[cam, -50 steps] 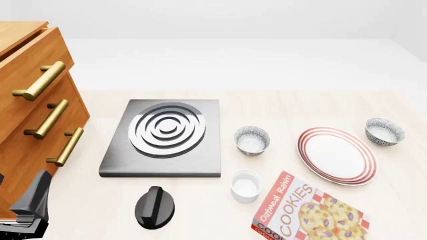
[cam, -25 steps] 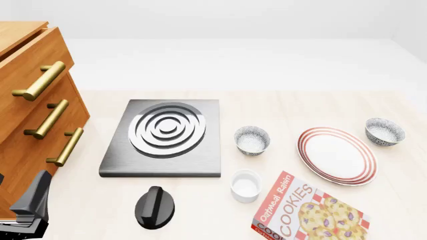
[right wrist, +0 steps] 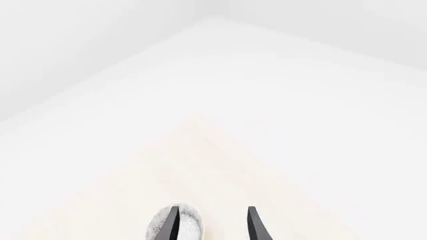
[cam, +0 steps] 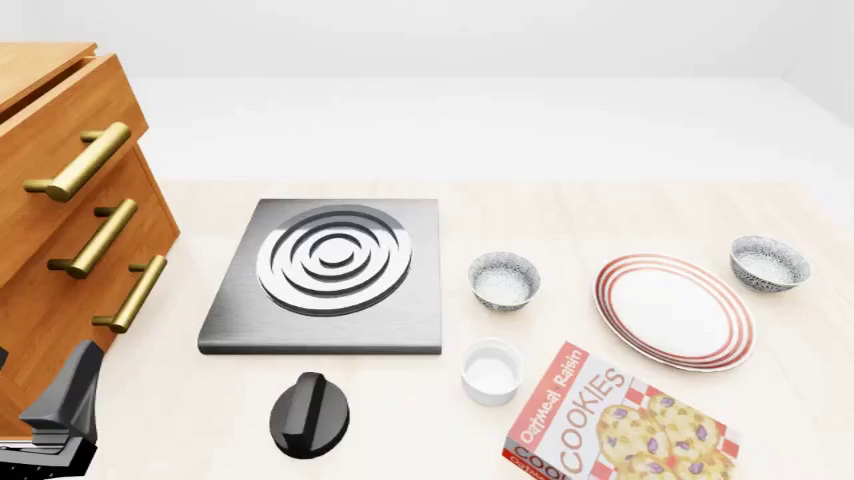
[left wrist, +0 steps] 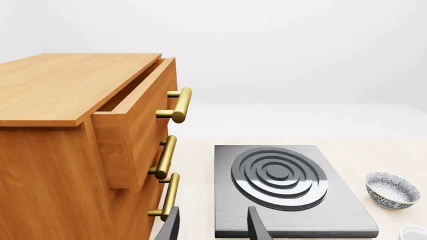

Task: Pick the akita bowl next to the plate and place it on the plate.

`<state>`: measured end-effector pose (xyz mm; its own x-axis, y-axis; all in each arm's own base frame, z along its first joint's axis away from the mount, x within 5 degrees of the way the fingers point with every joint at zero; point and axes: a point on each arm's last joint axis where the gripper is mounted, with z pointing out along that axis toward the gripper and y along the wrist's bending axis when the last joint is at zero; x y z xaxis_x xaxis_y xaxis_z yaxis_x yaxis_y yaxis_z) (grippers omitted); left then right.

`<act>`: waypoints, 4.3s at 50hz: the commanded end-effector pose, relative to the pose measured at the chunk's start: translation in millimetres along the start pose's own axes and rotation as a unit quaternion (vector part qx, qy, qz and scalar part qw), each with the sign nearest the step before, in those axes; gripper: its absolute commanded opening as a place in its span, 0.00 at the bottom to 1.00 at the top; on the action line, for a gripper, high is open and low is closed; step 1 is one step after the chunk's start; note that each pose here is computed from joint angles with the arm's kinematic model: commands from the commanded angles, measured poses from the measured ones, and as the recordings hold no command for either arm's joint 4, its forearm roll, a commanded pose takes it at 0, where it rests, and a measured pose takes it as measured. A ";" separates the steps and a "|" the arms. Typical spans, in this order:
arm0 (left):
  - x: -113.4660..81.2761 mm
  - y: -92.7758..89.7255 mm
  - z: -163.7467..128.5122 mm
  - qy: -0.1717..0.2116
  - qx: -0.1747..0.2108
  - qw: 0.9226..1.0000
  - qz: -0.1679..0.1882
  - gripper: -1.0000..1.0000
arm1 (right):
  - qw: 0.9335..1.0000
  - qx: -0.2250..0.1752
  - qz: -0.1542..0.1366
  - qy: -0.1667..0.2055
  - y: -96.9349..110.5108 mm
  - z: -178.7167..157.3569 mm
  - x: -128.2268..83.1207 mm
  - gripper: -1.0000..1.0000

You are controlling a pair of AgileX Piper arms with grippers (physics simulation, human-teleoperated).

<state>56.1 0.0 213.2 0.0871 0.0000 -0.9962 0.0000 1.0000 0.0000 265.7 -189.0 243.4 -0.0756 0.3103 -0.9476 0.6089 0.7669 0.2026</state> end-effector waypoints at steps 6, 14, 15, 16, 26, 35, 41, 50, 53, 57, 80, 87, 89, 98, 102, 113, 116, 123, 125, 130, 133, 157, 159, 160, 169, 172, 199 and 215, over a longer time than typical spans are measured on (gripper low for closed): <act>0.0 0.0 0.0 0.000 0.000 1.000 0.000 1.00 | 1.000 0.002 0.002 0.014 -3.1 4.0 17.0 1.00; 0.0 0.0 0.0 0.000 0.000 1.000 0.000 1.00 | 1.000 0.003 0.003 0.019 -4.0 8.4 21.6 1.00; 0.0 0.0 0.0 0.000 0.000 1.000 0.000 1.00 | 1.000 0.003 0.003 0.020 -3.9 8.6 21.8 1.00; 0.0 0.0 0.0 0.000 0.000 1.000 0.000 1.00 | 1.000 0.003 0.003 0.020 -3.7 8.5 22.1 1.00; 0.0 0.0 0.0 0.000 0.000 1.000 0.000 1.00 | 1.000 0.002 0.003 0.025 -3.8 11.4 27.7 1.00; 0.0 0.0 0.0 0.000 0.000 1.000 0.000 1.00 | 1.000 0.003 0.000 0.030 -5.3 14.8 35.9 1.00; 0.0 0.0 0.0 0.000 0.000 1.000 0.000 1.00 | 0.999 0.003 -0.001 0.034 -5.5 16.8 39.9 1.00; 0.0 0.0 0.0 0.000 0.000 1.000 0.000 1.00 | 0.999 0.001 -0.001 0.037 -4.2 19.7 42.3 1.00; 0.0 0.0 0.0 0.000 0.000 1.000 0.000 1.00 | 0.999 0.000 -0.001 0.039 -3.6 20.8 44.3 1.00; 0.0 0.0 0.0 0.000 0.000 1.000 0.000 1.00 | 0.999 -0.002 0.001 0.042 -2.2 23.0 46.7 1.00; 0.0 0.0 0.0 0.000 0.000 1.000 0.000 1.00 | 0.998 -0.005 0.024 0.057 2.9 31.3 51.2 1.00; 0.0 0.0 0.0 0.000 0.000 1.000 0.000 1.00 | 0.998 -0.005 0.028 0.061 2.9 33.3 53.7 1.00; 0.0 0.0 0.0 0.000 0.000 1.000 0.000 1.00 | 0.998 -0.004 0.028 0.062 2.6 34.0 54.7 1.00; 0.0 0.0 0.0 0.000 0.000 1.000 0.000 1.00 | 0.997 -0.003 0.032 0.068 2.1 37.2 60.4 1.00; 0.0 0.0 0.0 0.000 0.000 1.000 0.000 1.00 | 0.997 -0.002 0.034 0.071 1.3 39.7 63.1 1.00; 0.0 0.0 0.0 0.000 0.000 1.000 0.000 1.00 | 0.996 0.000 0.037 0.077 -0.2 44.1 70.2 1.00; 0.0 0.0 0.0 0.000 0.000 1.000 0.000 1.00 | 0.996 -0.001 0.038 0.078 0.6 44.5 71.1 1.00; 0.0 0.0 0.0 0.000 0.000 1.000 0.000 1.00 | 0.996 -0.001 0.040 0.082 0.6 46.9 74.4 1.00; 0.0 0.0 0.0 0.000 0.000 1.000 0.000 1.00 | 0.996 -0.001 0.041 0.083 0.6 47.6 75.5 1.00; 0.0 0.0 0.0 0.000 0.000 1.000 0.000 1.00 | 0.996 -0.001 0.042 0.085 1.1 48.8 77.4 1.00; 0.0 0.0 0.0 0.000 0.000 1.000 0.000 1.00 | 0.995 -0.001 0.043 0.086 1.4 49.3 78.2 1.00; 0.0 0.0 0.0 0.000 0.000 1.000 0.000 1.00 | 0.995 -0.004 0.045 0.094 3.7 52.5 87.3 1.00; 0.0 0.0 0.0 0.000 0.000 1.000 0.000 1.00 | 0.994 -0.005 0.045 0.095 4.0 52.6 87.9 1.00; 0.0 0.0 0.0 0.000 0.000 1.000 0.000 1.00 | 0.994 -0.005 0.045 0.095 4.3 52.5 88.2 1.00; 0.0 0.0 0.0 0.000 0.000 1.000 0.000 1.00 | 0.994 -0.007 0.045 0.097 6.0 53.4 90.1 1.00; 0.0 0.0 0.0 0.000 0.000 1.000 0.000 1.00 | 0.994 -0.008 0.046 0.099 6.8 54.1 90.9 1.00; 0.0 0.0 0.0 0.000 0.000 1.000 0.000 1.00 | 0.992 -0.011 0.050 0.112 10.5 64.5 105.0 1.00; 0.0 0.0 0.0 0.000 0.000 1.000 0.000 1.00 | 0.991 -0.011 0.056 0.118 11.1 69.0 111.1 1.00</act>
<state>56.1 0.0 213.2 0.0871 0.0000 -0.9962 0.0000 1.0000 0.0000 316.2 -184.8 127.8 -0.1909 0.5066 -0.8408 0.6060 0.7346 0.3050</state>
